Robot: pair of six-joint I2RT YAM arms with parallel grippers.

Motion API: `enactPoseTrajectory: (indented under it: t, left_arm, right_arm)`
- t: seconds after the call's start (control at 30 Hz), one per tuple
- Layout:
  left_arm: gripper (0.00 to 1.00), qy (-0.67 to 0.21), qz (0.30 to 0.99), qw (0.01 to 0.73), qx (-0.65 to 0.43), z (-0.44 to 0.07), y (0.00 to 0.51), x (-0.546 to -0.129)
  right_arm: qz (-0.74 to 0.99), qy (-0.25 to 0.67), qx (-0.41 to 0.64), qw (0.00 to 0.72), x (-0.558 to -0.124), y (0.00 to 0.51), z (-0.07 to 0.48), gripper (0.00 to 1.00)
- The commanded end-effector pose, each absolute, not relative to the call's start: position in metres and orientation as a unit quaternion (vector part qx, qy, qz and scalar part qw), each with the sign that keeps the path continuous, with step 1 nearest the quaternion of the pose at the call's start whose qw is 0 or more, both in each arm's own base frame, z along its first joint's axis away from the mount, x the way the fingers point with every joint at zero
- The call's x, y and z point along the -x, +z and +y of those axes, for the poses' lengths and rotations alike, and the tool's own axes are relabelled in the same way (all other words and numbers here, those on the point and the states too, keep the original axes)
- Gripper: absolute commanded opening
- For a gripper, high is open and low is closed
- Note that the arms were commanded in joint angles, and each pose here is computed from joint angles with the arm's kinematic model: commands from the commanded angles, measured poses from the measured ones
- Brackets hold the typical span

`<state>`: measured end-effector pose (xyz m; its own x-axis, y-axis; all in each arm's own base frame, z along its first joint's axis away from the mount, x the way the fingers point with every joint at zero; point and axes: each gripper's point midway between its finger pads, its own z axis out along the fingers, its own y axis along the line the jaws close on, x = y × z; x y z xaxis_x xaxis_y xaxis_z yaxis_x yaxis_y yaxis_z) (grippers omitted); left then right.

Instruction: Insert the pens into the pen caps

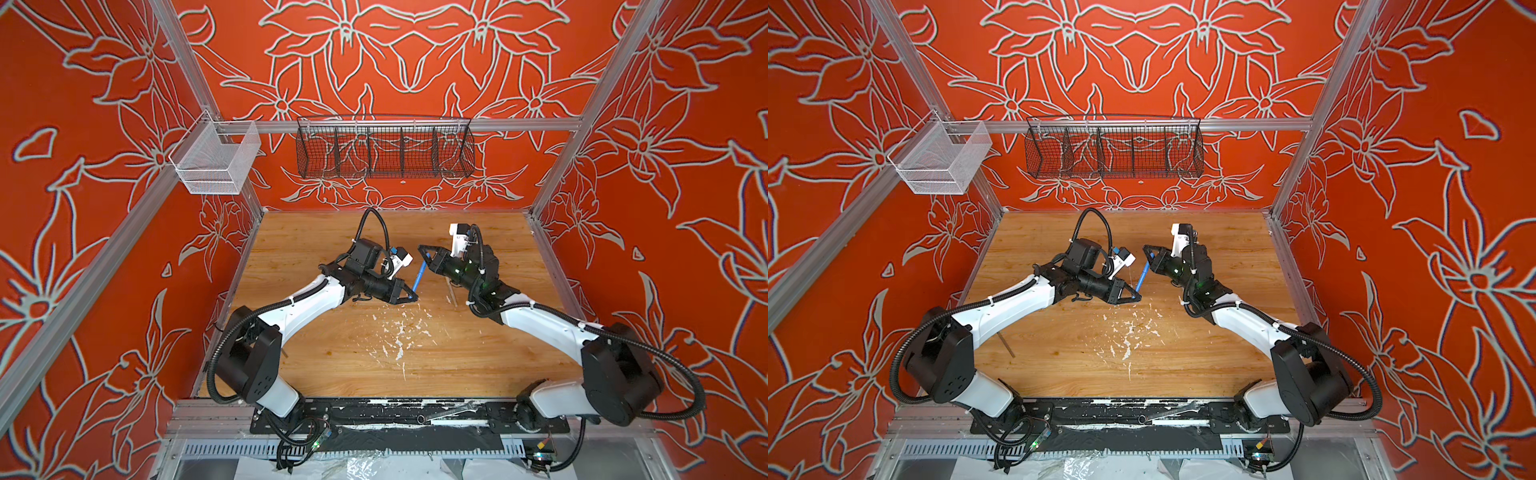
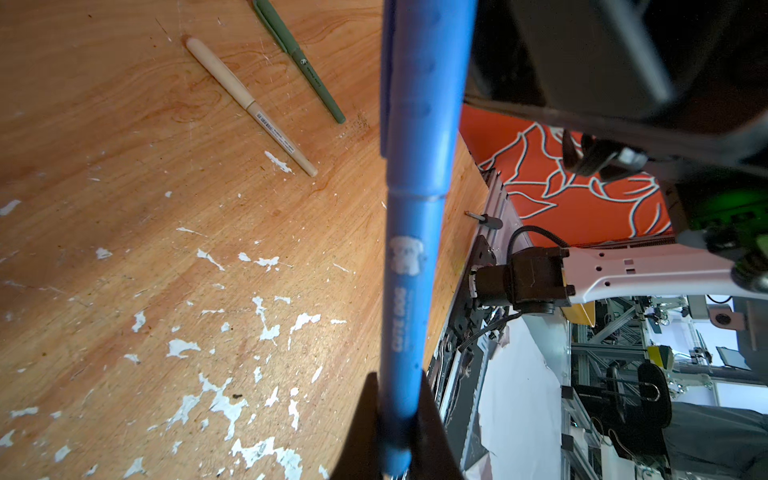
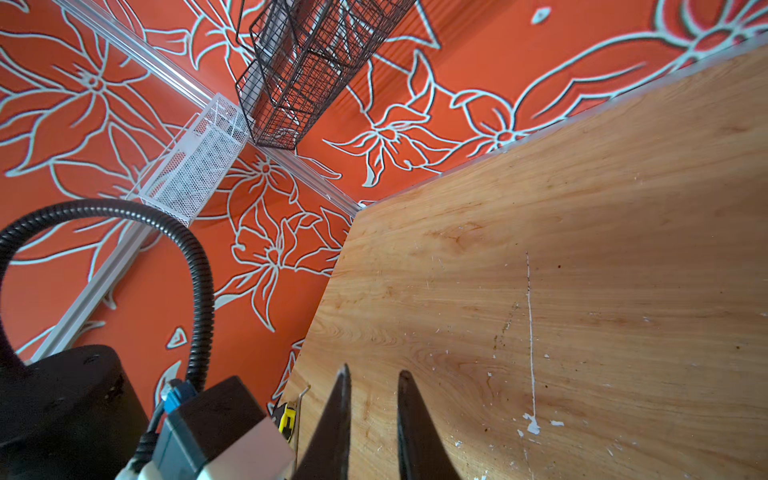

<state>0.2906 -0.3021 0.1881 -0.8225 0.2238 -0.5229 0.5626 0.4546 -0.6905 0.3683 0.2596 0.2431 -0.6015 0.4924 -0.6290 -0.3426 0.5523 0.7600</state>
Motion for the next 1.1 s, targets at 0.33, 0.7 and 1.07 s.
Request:
enactPoseTrajectory:
  t: [0.33, 0.7, 1.07]
  left_arm:
    - [0.0, -0.482, 0.741, 0.4, -0.241, -0.293, 0.287, -0.388]
    - [0.0, -0.479, 0.755, 0.356, -0.271, -0.297, 0.236, -0.321]
    - [0.0, -0.481, 0.76, 0.335, -0.28, -0.294, 0.221, -0.285]
  right_arm:
    - [0.851, 0.45, 0.036, 0.268, -0.26, 0.181, 0.288, 0.0]
    - [0.826, 0.439, 0.067, 0.348, -0.267, 0.246, 0.267, 0.24]
    - [0.812, 0.408, 0.083, 0.409, -0.265, 0.289, 0.236, 0.52]
